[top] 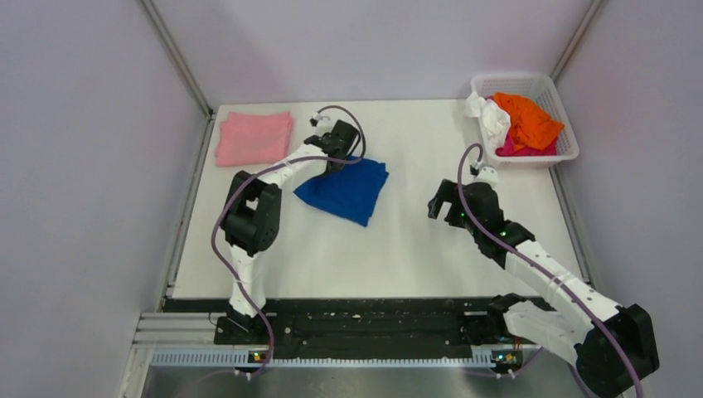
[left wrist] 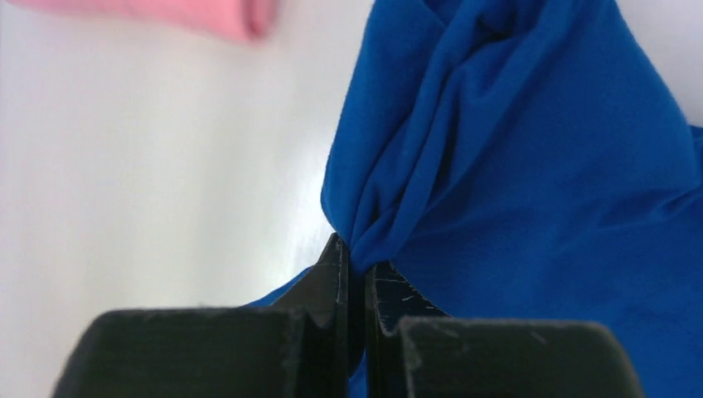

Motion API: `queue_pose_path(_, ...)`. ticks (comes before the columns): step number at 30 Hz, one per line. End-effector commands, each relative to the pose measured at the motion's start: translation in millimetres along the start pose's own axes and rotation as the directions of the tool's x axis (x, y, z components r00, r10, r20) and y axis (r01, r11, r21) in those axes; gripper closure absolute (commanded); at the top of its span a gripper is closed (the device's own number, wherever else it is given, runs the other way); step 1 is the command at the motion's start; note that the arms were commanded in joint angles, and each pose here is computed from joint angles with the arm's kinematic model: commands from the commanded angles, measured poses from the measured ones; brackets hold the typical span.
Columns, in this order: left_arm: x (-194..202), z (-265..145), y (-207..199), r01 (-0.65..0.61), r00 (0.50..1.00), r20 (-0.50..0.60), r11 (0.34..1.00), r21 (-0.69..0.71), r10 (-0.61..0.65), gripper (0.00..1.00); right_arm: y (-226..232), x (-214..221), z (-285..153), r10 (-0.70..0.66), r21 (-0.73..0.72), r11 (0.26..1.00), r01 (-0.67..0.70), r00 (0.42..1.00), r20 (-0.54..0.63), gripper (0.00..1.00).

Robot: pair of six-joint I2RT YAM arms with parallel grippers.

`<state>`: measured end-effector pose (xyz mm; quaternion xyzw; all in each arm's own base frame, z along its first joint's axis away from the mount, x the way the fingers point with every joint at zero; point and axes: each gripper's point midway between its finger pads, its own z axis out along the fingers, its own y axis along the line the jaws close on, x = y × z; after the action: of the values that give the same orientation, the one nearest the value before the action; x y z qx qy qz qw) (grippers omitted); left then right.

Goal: Fold and stack the t-shirts
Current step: Put the neatly folded tshirt into the corner of the board with the left arm

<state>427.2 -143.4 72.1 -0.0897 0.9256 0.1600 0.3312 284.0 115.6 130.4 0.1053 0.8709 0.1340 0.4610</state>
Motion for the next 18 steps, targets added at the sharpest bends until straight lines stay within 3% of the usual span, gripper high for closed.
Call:
queue_pose_path(1,-89.7,-2.2,51.6,-0.036,0.973,0.213,0.967,-0.253,0.092,1.0,-6.5,-11.5,-2.8,-0.007,0.026,1.0,0.006,0.999,0.053,0.01)
queue_pose_path(6,-145.9,3.5,79.2,-0.038,0.945,0.296,0.945,-0.326,0.14,1.0,-14.3,-9.4,-2.2,-0.012,0.057,0.998,0.009,0.998,0.06,0.01)
queue_pose_path(18,-230.8,-7.8,135.9,-0.024,0.881,0.422,0.91,-0.413,0.215,1.0,-19.4,-8.1,-1.5,-0.014,0.08,0.997,0.009,0.998,0.063,0.01)
